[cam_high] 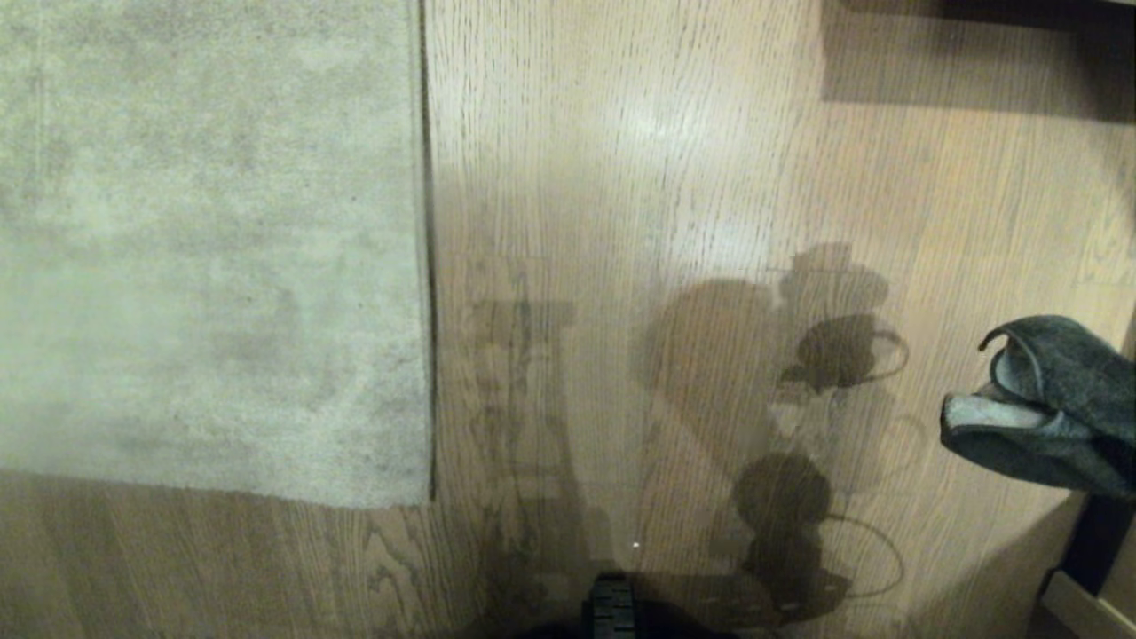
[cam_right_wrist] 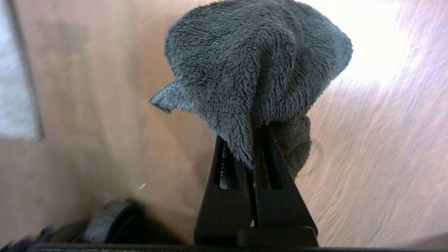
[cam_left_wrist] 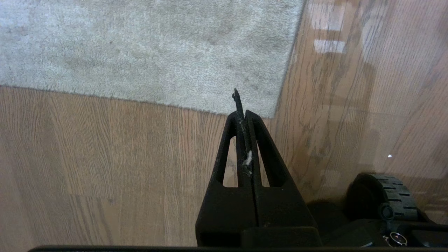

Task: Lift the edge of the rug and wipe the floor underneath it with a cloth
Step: Pick up the rag, then lift up the carpet

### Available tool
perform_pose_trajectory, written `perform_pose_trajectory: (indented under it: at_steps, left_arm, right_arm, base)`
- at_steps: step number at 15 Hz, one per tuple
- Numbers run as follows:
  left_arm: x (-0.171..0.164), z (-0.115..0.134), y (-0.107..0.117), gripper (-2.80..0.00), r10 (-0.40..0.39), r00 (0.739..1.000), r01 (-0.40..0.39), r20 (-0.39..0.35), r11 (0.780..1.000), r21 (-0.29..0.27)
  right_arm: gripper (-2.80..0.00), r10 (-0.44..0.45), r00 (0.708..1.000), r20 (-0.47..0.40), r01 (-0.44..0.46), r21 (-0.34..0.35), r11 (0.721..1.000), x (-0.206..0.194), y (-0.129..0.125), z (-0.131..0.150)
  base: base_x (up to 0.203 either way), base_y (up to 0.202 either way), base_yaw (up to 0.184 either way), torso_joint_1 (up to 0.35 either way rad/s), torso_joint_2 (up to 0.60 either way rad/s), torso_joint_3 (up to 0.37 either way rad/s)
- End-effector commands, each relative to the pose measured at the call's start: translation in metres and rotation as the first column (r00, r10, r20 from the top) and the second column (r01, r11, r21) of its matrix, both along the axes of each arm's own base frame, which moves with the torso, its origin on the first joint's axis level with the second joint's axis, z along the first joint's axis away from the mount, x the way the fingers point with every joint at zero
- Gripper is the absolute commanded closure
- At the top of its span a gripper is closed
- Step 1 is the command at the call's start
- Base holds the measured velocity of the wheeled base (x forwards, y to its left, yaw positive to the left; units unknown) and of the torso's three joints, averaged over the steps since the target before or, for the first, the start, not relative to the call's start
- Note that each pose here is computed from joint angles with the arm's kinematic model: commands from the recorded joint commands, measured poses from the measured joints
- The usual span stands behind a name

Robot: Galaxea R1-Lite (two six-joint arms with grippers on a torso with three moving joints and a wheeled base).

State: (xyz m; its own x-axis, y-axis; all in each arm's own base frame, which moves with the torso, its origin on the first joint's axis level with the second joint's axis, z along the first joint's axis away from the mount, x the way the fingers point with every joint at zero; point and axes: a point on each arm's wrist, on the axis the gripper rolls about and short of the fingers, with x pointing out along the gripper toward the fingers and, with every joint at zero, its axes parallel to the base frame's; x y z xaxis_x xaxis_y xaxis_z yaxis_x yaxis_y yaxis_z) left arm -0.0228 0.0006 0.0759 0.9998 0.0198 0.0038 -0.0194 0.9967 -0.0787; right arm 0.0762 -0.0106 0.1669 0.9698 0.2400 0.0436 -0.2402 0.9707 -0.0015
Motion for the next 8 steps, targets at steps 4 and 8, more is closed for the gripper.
perform_pose_trajectory:
  at_steps: [4,8]
  left_arm:
    - [0.000,0.000,0.000,0.00,0.002,1.000,-0.002,-0.001,1.000,-0.001]
    - [0.000,0.000,0.000,0.00,0.001,1.000,-0.001,-0.001,1.000,-0.001]
  right_arm:
    - [0.00,-0.029,0.999,0.016,0.030,-0.047,0.998,-0.053,0.015,-0.023]
    - [0.00,-0.049,0.999,-0.001,0.048,-0.059,0.997,-0.067,0.015,-0.051]
  base:
    - [0.000,0.000,0.000,0.000,0.00,0.000]
    - [0.000,0.000,0.000,0.000,0.00,0.000]
